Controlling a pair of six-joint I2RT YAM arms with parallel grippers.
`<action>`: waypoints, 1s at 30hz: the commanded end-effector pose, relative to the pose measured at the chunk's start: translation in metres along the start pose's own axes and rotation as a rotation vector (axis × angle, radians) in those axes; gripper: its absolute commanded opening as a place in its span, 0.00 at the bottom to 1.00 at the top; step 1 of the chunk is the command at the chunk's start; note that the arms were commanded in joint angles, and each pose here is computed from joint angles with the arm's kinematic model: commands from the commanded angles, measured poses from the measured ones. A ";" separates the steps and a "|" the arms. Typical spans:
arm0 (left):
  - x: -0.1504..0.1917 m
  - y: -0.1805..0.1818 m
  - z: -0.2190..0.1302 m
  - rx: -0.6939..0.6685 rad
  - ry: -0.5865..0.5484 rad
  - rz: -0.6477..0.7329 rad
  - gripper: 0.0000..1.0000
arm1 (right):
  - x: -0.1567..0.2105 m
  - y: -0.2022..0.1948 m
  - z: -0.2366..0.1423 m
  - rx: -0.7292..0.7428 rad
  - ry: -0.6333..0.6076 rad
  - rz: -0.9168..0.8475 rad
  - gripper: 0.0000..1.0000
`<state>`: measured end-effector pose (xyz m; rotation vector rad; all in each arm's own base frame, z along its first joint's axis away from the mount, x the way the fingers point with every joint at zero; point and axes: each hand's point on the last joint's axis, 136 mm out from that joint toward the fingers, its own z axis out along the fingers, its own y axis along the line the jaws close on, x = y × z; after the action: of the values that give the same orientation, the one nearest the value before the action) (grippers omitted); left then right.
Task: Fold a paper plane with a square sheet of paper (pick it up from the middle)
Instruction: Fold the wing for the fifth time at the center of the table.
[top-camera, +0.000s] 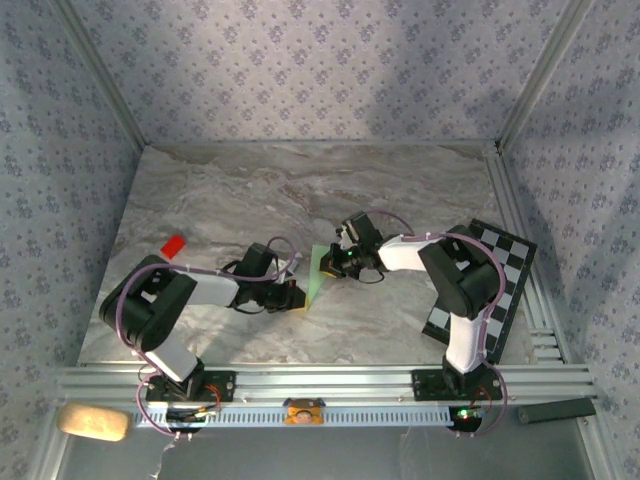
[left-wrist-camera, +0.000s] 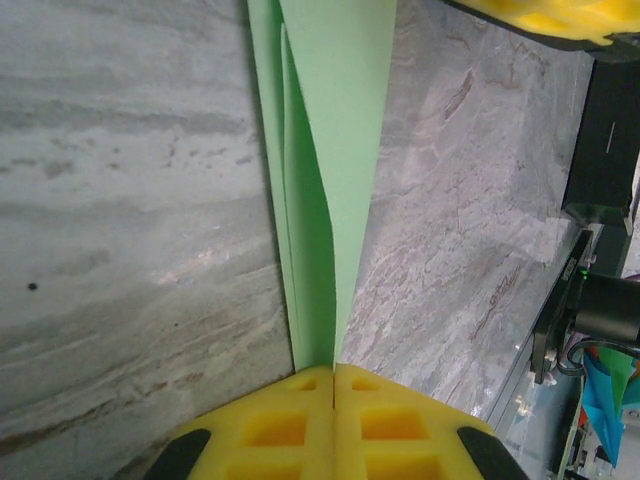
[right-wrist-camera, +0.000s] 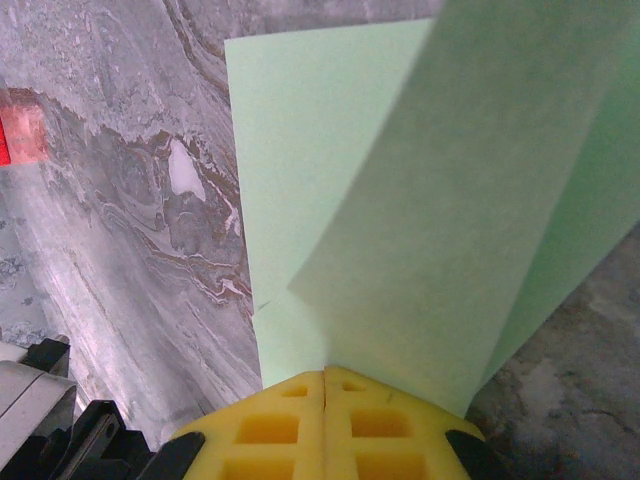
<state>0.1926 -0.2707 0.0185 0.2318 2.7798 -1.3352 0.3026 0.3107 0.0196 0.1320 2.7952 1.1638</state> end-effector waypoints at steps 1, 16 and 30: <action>0.044 0.023 -0.001 -0.068 0.130 -0.098 0.08 | 0.017 -0.058 0.010 0.198 0.035 0.078 0.01; 0.046 0.020 -0.012 -0.089 0.106 -0.090 0.16 | 0.016 -0.058 0.010 0.200 0.030 0.078 0.01; -0.018 -0.055 -0.048 0.000 -0.112 0.051 0.07 | 0.015 -0.055 0.010 0.192 0.028 0.082 0.01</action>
<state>0.1852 -0.2563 0.0729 0.2036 2.7194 -1.2735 0.3013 0.3118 0.0196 0.1272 2.7973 1.1649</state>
